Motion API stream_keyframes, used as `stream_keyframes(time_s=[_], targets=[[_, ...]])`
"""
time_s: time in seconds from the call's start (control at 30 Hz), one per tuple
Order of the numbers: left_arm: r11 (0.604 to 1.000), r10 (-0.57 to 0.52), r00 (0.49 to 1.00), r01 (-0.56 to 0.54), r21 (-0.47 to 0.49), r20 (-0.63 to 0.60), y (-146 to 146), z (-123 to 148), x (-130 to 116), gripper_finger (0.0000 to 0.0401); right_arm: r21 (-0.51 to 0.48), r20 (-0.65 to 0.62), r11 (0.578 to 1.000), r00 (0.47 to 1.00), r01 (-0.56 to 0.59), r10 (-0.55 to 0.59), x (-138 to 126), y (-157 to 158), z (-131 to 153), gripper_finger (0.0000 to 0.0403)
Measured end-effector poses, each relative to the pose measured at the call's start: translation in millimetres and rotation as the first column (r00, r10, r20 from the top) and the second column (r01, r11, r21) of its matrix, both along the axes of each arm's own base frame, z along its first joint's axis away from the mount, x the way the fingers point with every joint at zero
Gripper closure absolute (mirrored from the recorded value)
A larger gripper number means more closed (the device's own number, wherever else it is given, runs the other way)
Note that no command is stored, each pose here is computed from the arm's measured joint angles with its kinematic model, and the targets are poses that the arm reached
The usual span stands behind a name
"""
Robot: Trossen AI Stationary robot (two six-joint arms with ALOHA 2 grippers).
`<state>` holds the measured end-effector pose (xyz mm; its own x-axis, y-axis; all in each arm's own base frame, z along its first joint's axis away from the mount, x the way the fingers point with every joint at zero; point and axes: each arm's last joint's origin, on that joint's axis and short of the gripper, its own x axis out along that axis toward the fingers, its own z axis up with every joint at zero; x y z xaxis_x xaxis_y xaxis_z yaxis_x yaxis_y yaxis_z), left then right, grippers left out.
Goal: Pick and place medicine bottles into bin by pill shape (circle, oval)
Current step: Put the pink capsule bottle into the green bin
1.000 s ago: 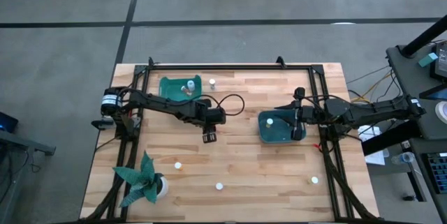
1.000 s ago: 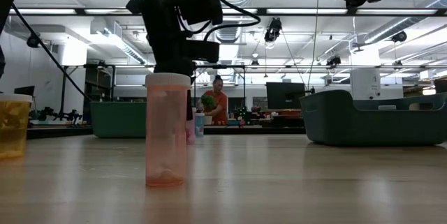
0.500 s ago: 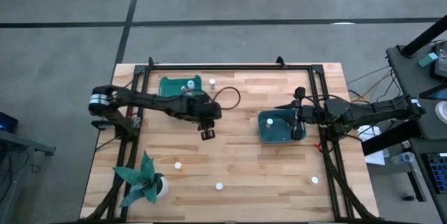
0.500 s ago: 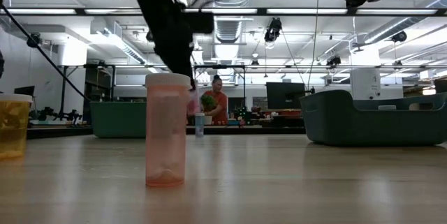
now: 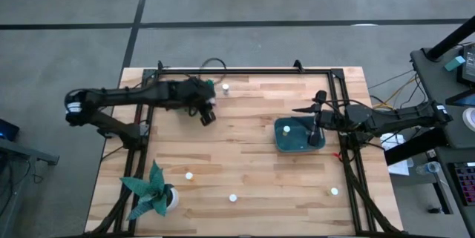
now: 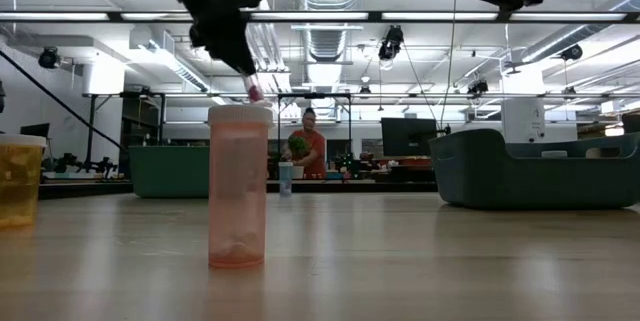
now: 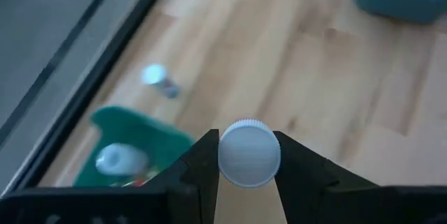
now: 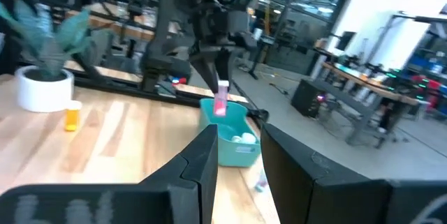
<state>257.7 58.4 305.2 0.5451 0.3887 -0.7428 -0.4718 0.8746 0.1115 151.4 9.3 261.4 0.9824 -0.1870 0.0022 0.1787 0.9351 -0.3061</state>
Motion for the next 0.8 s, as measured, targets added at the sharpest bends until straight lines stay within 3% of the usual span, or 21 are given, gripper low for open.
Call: stream_keyframes(time_s=[0.2,0.43,0.63,0.8], targets=[[0.987,0.158,0.987,-0.158,0.007,0.020,27,-1,-23,0.0304,-0.015,-0.009,0.999,0.999,0.041,-0.041,0,-2,-1,0.0303],[0.935,0.350,0.937,-0.350,-0.052,-0.009,52,-23,-47,0.0304,-0.073,-0.027,0.992,0.994,0.103,-0.105,0,-6,-3,0.0303],[0.893,0.442,0.897,-0.440,-0.099,-0.005,57,-33,-63,0.0304,-0.213,-0.007,0.920,0.941,0.328,-0.337,-3,-17,2,0.0303],[0.864,0.486,0.873,-0.486,-0.130,-0.033,58,-39,-71,0.0303,-0.256,0.045,0.879,0.913,0.402,-0.405,-4,-24,8,0.0303]])
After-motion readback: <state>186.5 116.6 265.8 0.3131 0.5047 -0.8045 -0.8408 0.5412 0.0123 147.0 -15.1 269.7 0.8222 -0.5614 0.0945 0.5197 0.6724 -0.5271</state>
